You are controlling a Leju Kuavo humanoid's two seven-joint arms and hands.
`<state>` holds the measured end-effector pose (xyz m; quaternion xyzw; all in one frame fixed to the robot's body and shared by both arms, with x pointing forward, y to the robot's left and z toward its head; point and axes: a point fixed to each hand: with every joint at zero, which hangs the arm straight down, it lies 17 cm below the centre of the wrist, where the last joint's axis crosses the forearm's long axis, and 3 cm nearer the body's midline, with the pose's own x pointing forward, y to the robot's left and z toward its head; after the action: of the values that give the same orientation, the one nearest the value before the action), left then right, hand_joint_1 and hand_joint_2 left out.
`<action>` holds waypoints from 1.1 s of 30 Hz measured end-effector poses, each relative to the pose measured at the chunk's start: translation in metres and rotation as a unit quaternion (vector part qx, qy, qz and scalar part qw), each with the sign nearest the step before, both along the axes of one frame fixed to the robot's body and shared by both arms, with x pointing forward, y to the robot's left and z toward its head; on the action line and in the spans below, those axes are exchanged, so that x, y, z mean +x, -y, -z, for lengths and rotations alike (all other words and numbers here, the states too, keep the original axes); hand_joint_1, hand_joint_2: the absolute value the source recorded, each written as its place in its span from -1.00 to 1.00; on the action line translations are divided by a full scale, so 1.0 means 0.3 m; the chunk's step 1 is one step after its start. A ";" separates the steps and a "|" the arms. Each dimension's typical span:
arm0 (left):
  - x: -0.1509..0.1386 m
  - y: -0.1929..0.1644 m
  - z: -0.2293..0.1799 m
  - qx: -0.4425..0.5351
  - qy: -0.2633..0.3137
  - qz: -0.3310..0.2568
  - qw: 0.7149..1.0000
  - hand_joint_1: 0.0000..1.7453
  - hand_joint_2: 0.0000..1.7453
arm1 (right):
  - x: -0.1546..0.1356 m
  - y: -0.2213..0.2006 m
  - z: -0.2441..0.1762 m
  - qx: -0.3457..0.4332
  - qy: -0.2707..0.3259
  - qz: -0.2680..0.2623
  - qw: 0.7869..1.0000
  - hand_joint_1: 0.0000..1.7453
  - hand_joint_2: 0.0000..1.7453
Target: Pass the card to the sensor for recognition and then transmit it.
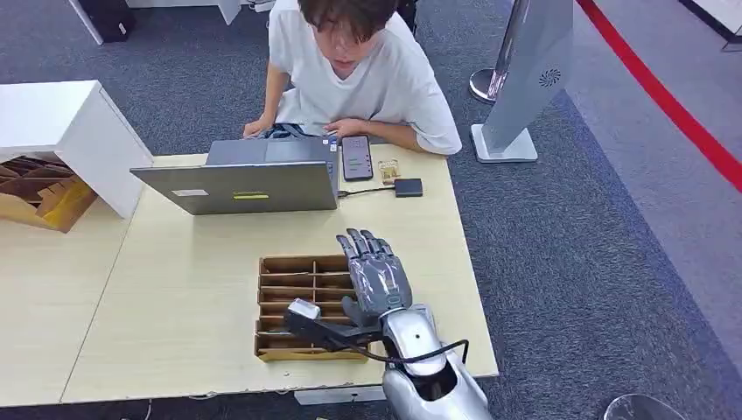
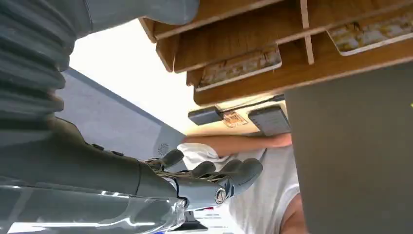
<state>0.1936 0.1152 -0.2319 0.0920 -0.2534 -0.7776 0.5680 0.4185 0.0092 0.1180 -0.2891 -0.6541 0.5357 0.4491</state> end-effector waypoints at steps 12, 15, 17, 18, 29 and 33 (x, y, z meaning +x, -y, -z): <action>-0.002 0.005 -0.001 -0.002 -0.002 0.001 1.000 -1.00 -1.00 | -0.005 -0.003 0.055 -0.013 -0.014 -0.004 1.000 -0.66 1.00; -0.005 0.006 0.000 -0.002 -0.004 0.001 1.000 -1.00 -1.00 | -0.004 -0.009 0.058 -0.016 -0.013 -0.007 1.000 -0.66 1.00; -0.007 0.007 0.000 -0.003 -0.005 0.002 1.000 -1.00 -1.00 | -0.004 -0.013 0.059 -0.017 -0.012 -0.008 1.000 -0.68 1.00; -0.007 0.007 0.000 -0.003 -0.005 0.002 1.000 -1.00 -1.00 | -0.003 -0.015 0.059 -0.017 -0.011 -0.009 1.000 -0.74 1.00; -0.008 0.009 0.000 -0.005 -0.006 0.004 1.000 -1.00 -1.00 | -0.011 -0.039 0.058 -0.022 -0.007 -0.019 1.000 -0.68 1.00; -0.008 0.009 0.000 -0.004 -0.006 0.004 1.000 -1.00 -1.00 | -0.011 -0.040 0.056 -0.022 -0.006 -0.019 1.000 -0.60 1.00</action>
<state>0.1911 0.1124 -0.2319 0.0838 -0.2538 -0.7793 0.5668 0.4153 0.0212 0.1010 -0.2834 -0.6447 0.5604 0.4359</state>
